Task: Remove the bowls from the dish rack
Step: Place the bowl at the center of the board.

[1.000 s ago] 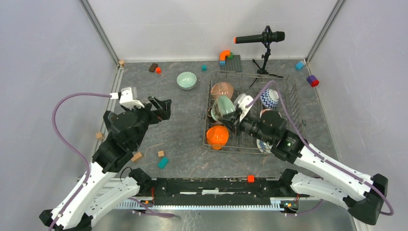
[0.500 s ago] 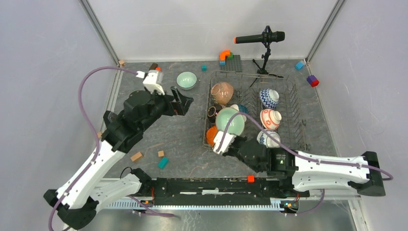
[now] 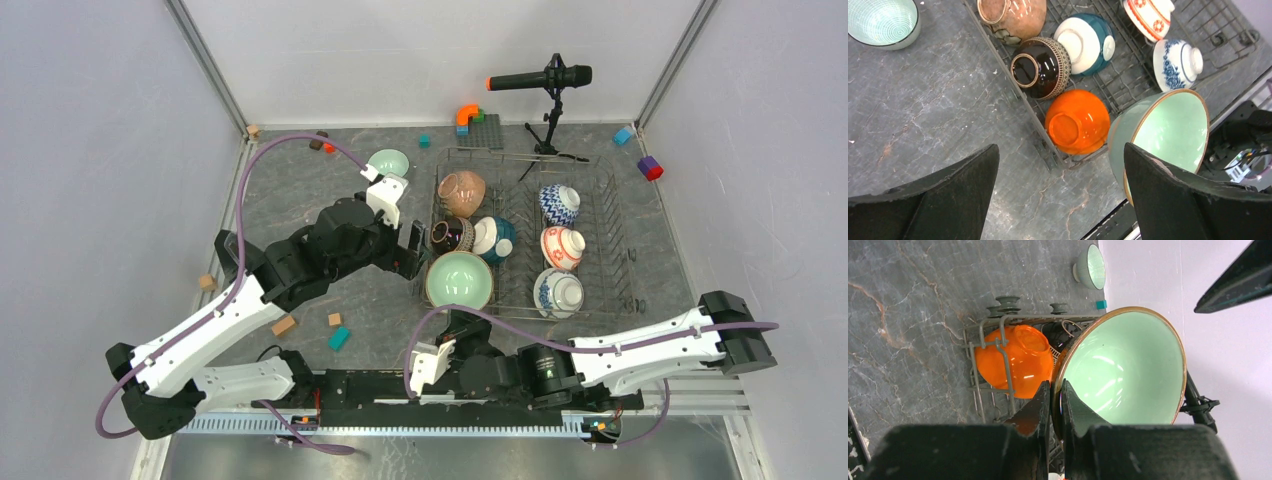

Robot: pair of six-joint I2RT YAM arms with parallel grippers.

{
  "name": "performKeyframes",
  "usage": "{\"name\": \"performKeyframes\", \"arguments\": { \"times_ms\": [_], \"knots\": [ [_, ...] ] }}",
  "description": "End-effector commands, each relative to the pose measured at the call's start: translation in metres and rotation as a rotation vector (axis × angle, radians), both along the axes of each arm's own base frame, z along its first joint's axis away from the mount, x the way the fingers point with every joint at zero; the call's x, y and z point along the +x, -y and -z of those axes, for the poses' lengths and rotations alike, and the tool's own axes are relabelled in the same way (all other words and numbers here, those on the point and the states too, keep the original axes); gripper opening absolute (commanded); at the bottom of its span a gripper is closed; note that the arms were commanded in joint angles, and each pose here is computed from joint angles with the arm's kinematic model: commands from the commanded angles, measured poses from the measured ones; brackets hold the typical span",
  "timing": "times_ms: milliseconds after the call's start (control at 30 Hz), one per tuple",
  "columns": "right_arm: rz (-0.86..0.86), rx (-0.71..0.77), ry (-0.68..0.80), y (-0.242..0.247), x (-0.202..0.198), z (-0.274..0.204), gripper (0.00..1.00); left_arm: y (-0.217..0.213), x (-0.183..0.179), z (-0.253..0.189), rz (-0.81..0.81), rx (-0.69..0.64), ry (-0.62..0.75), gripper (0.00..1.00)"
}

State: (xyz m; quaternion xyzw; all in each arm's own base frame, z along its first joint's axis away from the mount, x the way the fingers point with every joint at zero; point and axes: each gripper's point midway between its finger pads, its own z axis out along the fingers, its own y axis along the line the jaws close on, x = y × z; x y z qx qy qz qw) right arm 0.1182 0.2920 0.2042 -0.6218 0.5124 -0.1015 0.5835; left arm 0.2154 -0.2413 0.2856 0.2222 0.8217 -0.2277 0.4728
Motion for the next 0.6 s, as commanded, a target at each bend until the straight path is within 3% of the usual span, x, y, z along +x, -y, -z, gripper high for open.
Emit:
{"name": "performKeyframes", "arguments": {
  "times_ms": [0,133,300,567],
  "knots": [
    [0.029,-0.003,0.073,0.0,0.0,-0.012,0.0,-0.012,0.001,-0.003,-0.005,0.074,0.085,1.0],
    [0.009,-0.024,0.063,-0.002,-0.004,-0.001,0.0,-0.008,-0.009,0.004,0.055,0.056,0.092,1.0],
    [-0.013,-0.043,0.051,-0.007,-0.006,0.006,0.0,0.006,-0.023,0.02,0.163,0.128,0.08,1.0],
    [-0.034,-0.039,0.046,-0.017,-0.01,0.012,0.0,0.011,-0.028,0.031,0.184,0.161,0.067,1.0]
  ]
}}
